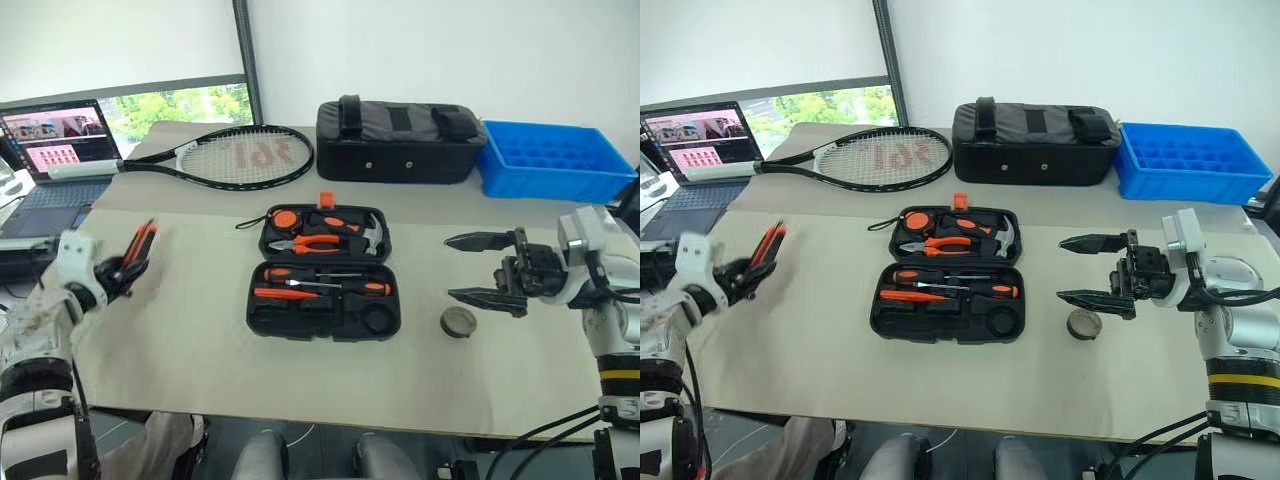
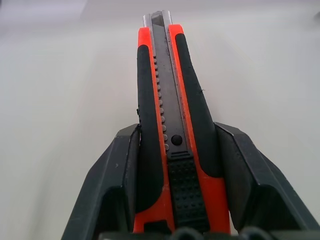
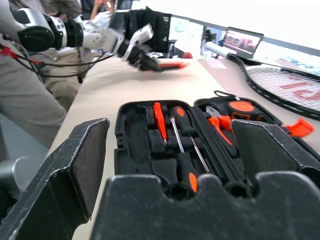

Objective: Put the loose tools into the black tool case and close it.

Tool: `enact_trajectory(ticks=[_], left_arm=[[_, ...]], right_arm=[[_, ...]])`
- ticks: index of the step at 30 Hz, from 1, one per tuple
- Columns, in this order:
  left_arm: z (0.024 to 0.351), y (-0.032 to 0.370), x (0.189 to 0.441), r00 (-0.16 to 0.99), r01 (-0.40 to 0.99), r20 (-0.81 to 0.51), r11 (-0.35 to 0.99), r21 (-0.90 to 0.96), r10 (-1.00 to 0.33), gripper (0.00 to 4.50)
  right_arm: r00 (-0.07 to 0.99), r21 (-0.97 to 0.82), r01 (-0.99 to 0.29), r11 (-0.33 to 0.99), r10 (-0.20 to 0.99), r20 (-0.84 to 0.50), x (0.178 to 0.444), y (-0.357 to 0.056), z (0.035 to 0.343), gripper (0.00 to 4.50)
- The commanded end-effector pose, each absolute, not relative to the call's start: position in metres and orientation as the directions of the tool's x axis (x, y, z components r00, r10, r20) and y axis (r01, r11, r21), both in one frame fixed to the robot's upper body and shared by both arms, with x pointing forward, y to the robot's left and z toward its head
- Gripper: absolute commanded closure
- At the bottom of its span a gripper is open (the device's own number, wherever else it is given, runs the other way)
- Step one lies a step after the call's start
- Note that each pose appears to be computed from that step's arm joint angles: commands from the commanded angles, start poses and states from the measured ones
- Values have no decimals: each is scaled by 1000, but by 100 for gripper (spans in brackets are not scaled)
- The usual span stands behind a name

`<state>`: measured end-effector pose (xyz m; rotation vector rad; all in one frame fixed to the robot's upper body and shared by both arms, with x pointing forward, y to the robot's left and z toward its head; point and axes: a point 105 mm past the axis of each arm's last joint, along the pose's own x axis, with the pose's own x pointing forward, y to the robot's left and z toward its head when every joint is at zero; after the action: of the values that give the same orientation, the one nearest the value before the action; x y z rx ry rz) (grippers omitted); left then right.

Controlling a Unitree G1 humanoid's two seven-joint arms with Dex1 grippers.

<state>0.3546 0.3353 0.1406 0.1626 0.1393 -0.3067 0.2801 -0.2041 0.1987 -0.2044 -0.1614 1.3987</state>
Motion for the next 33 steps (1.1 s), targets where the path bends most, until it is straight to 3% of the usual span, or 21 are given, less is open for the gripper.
enact_trajectory(ticks=[1,7,13,24,33], left_arm=[[206,244,354,745,643,-7,715,274,-667,273],[192,161,328,374,892,-222,283,354,-901,273],[167,119,317,105,936,-409,-49,349,-907,273],[124,121,300,2,947,-592,-188,259,-806,273],[93,128,300,51,965,-642,-128,229,-765,273]], right_arm=[[143,-255,-957,140,990,9,271,-204,207,0],[152,-254,-956,150,988,9,264,-204,206,0],[183,-256,-951,175,983,-7,255,-208,204,0],[208,-259,-946,196,978,-19,252,-212,204,0],[214,-261,-944,202,977,-20,253,-213,206,0]])
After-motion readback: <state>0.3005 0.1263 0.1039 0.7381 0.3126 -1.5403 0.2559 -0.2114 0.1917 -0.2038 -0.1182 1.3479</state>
